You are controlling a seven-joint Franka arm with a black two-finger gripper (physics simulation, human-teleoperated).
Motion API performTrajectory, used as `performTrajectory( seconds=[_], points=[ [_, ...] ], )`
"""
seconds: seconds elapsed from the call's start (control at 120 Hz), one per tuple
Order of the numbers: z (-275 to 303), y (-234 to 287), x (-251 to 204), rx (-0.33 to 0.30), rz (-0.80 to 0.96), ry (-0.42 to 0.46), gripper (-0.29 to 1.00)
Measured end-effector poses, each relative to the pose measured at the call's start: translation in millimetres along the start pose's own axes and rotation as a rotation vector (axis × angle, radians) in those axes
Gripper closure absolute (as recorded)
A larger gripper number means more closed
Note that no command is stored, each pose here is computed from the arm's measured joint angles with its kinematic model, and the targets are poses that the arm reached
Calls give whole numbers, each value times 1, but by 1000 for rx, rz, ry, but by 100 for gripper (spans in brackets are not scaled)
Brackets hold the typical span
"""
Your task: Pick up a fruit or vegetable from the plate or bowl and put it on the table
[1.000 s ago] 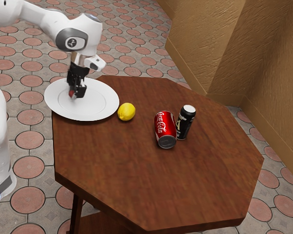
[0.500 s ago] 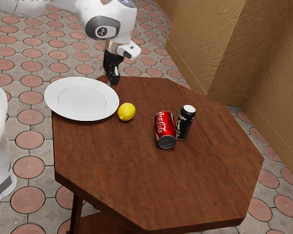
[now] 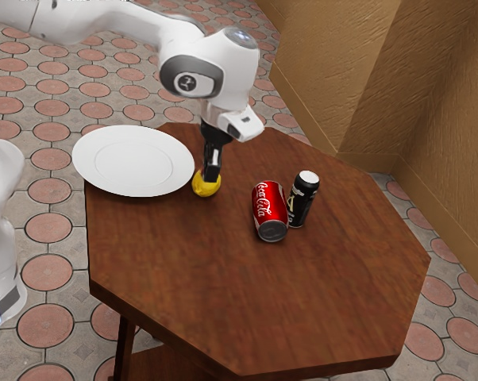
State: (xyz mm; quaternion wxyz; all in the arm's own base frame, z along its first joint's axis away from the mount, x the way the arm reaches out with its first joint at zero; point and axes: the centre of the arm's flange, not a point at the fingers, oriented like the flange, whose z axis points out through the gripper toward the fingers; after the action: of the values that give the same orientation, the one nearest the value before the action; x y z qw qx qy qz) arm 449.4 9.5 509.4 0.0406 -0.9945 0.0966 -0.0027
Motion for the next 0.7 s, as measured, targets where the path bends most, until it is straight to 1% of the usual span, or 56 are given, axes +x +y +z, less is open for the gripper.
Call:
performTrajectory(
  seconds=[0.133,0.275,0.433,0.458,0.525,0.567,0.625,0.7],
  points=[
    [-2,33,8,-6,61,3,55],
    [-7,57,9,-11,107,13,55],
    [-7,65,9,-14,122,13,55],
    [-7,66,9,-14,124,13,50],
    [-8,70,9,-17,131,14,32],
    [-8,72,10,-18,132,14,24],
    [-8,73,10,-16,129,14,16],
    [-8,73,10,-14,125,14,9]
  ],
)
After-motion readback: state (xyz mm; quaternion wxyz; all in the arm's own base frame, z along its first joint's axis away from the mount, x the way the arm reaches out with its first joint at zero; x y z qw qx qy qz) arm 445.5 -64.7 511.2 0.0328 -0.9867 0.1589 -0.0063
